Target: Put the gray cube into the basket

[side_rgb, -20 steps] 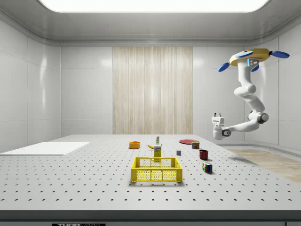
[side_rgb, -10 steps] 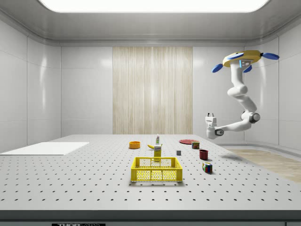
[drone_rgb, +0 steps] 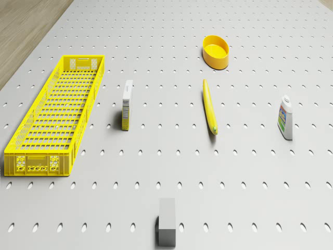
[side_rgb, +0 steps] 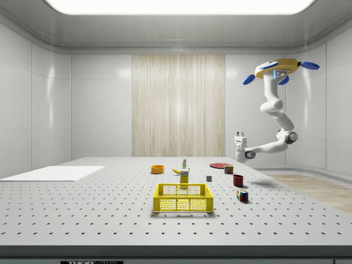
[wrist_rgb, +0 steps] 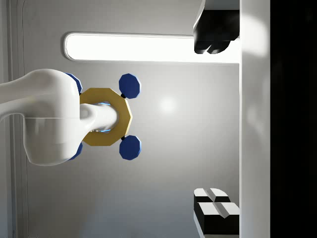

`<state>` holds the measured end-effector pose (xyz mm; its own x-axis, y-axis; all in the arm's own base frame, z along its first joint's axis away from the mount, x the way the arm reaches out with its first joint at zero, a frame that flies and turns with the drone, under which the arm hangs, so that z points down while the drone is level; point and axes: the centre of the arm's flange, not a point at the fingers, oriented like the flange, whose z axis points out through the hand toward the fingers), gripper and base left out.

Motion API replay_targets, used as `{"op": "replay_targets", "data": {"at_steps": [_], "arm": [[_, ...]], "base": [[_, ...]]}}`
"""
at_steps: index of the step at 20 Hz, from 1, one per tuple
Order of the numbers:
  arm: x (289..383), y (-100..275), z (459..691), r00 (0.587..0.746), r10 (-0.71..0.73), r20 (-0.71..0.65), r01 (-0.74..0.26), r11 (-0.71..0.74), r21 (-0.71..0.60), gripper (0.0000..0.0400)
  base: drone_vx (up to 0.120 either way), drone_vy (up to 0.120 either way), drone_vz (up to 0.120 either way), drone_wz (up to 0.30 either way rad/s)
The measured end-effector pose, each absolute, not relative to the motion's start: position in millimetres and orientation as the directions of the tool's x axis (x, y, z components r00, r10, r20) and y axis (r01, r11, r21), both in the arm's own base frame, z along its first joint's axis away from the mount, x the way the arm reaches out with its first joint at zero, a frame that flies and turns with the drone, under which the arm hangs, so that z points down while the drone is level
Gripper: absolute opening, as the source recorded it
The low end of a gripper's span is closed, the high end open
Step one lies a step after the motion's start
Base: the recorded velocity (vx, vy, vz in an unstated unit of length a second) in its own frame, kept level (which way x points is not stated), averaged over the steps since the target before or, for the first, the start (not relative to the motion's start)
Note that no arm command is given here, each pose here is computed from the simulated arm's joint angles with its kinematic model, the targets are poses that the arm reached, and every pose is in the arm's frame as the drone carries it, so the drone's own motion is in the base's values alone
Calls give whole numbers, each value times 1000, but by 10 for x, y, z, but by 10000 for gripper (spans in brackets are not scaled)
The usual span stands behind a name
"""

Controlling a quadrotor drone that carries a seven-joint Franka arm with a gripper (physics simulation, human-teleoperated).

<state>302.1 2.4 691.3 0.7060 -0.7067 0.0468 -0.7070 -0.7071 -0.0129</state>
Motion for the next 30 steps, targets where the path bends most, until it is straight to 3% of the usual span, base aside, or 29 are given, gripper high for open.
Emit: {"op": "replay_targets", "data": {"at_steps": [11, 19, 22, 25, 27, 30], "arm": [[3014, 152, 6901, 703, -697, 144, -710, -701, 73, 400], [3013, 545, 6746, 693, -582, 425, -719, -600, 352, 400], [3019, 792, 6510, 687, -412, 598, -725, -438, 531, 400], [3032, 972, 6086, 683, -110, 722, -730, -141, 669, 400], [3044, 971, 5743, 683, 134, 718, -730, 104, 675, 400], [3059, 781, 5312, 688, 439, 578, -726, 416, 548, 400]], "base": [[120, 0, 0, 0], [120, 0, -35, 0], [120, 0, -53, 0], [120, 0, -120, 0], [120, 0, -120, 0], [120, 0, -120, 0]]}}
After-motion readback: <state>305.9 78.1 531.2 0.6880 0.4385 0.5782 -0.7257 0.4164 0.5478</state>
